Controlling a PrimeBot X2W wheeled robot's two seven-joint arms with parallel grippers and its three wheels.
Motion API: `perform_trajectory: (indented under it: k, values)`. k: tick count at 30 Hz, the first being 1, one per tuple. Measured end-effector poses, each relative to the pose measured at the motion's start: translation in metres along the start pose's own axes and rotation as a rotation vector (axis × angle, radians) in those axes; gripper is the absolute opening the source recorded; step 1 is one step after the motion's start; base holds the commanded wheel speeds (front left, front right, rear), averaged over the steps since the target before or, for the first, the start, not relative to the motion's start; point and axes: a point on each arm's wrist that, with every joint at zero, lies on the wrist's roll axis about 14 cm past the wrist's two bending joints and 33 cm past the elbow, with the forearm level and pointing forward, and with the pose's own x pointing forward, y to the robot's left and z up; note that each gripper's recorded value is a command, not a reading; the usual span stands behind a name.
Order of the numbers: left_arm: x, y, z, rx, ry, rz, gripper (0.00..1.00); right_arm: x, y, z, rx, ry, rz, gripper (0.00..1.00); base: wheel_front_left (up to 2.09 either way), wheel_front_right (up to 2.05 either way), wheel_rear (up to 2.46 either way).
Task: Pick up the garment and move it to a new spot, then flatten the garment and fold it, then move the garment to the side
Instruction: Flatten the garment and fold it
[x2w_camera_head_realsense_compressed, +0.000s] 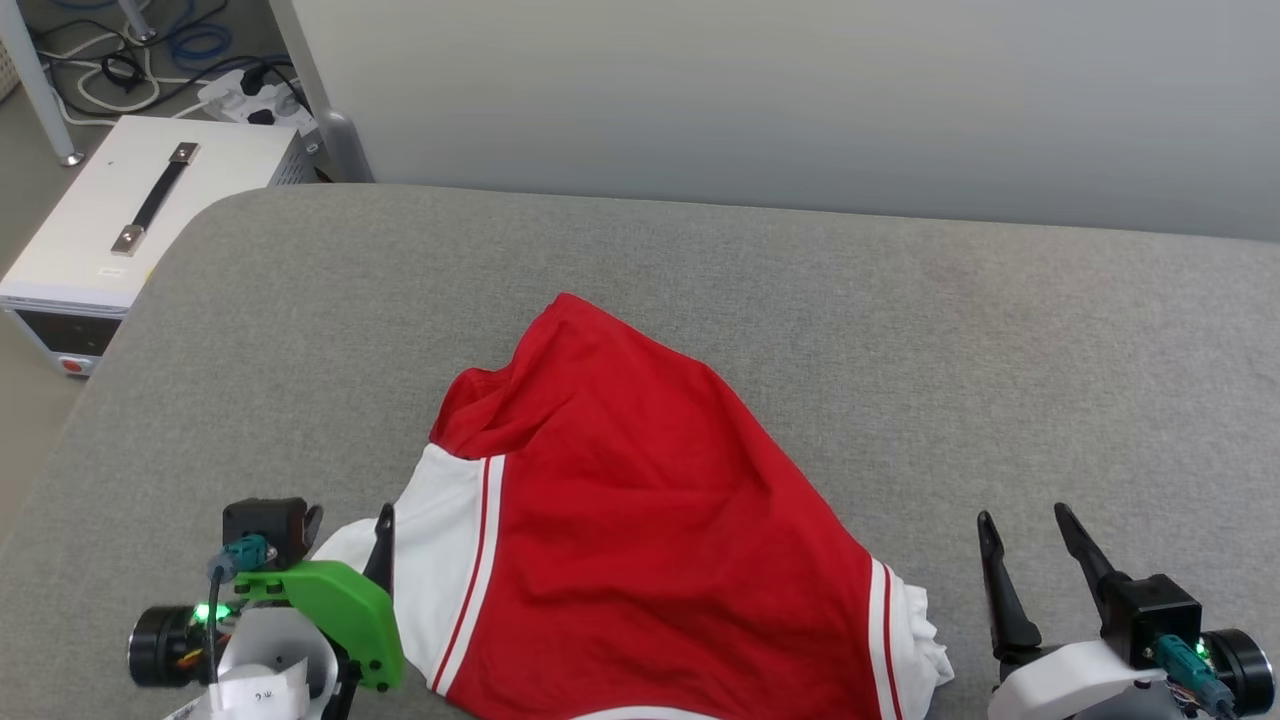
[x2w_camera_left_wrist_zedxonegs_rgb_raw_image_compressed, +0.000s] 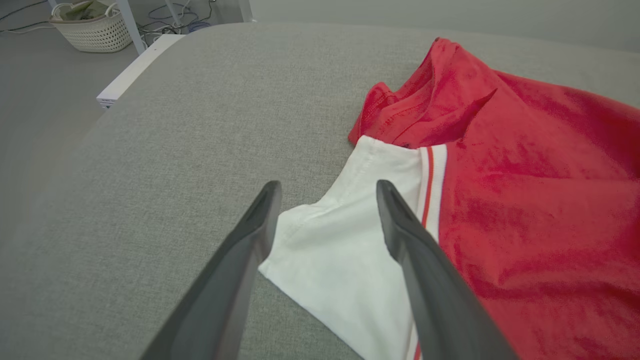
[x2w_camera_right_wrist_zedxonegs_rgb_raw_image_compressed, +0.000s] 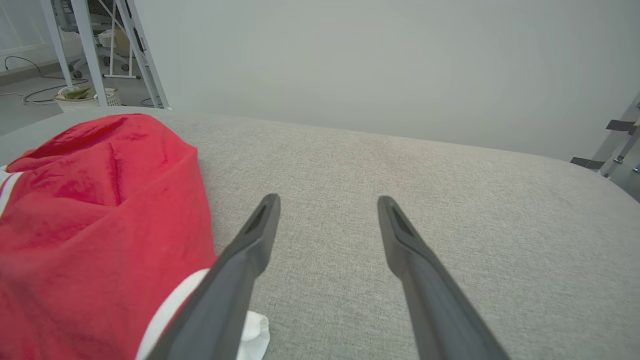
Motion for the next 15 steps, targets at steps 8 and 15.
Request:
perform_trajectory:
  k: [8,15]
  values:
    - [-0.021,-0.025,0.070,0.068,-0.408,-0.088,1.00,-0.001,0.014,-0.010,0.033,0.179,0.087,1.00,0.00,0.00,0.00]
    - [-0.029,-0.033,0.073,0.076,-0.455,-0.105,1.00,-0.011,0.031,-0.038,0.055,0.544,0.217,1.00,0.00,0.00,0.00]
